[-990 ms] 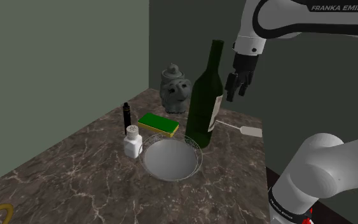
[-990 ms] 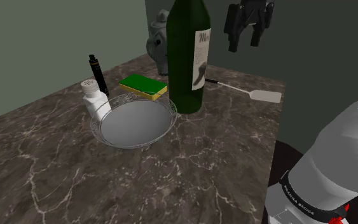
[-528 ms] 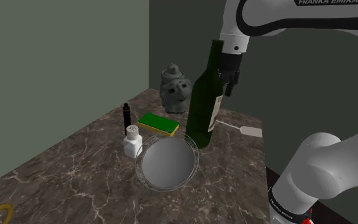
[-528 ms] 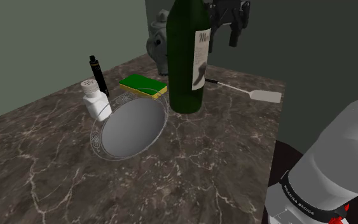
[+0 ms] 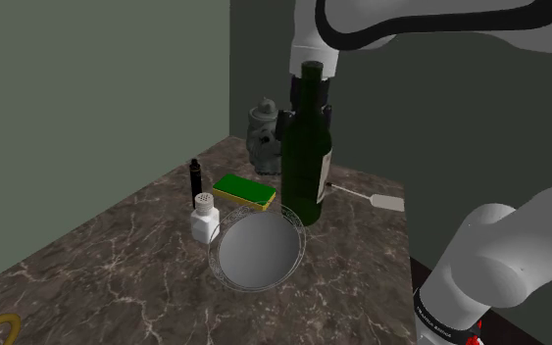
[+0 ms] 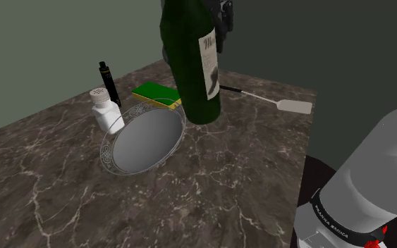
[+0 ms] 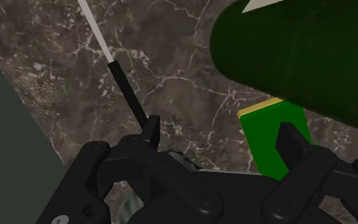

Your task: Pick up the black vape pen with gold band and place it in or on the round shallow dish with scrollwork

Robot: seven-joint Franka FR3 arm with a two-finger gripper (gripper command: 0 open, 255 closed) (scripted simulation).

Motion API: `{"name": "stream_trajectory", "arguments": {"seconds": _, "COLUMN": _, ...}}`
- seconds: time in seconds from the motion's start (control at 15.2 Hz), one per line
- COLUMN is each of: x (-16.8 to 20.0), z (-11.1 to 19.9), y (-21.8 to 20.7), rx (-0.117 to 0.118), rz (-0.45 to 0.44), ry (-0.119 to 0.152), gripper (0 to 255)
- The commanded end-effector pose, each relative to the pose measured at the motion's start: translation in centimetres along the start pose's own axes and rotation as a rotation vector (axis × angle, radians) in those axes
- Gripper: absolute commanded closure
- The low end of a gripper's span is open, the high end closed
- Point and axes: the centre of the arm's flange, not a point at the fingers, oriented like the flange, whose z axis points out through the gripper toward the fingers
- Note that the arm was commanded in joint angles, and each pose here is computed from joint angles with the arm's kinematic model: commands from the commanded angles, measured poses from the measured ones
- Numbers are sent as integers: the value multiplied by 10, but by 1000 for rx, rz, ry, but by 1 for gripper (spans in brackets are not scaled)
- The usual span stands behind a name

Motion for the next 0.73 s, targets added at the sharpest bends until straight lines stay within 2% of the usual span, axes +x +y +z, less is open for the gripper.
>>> {"name": "stream_trajectory", "arguments": {"seconds": 0.0, "x": 9, "z": -2, "y": -24, "rx": 0, "rz": 5, "ry": 0, "gripper": 0}}
{"name": "stream_trajectory", "arguments": {"seconds": 0.66, "x": 64, "z": -8, "y": -145, "rx": -5, "rz": 24, "ry": 3, "gripper": 0}}
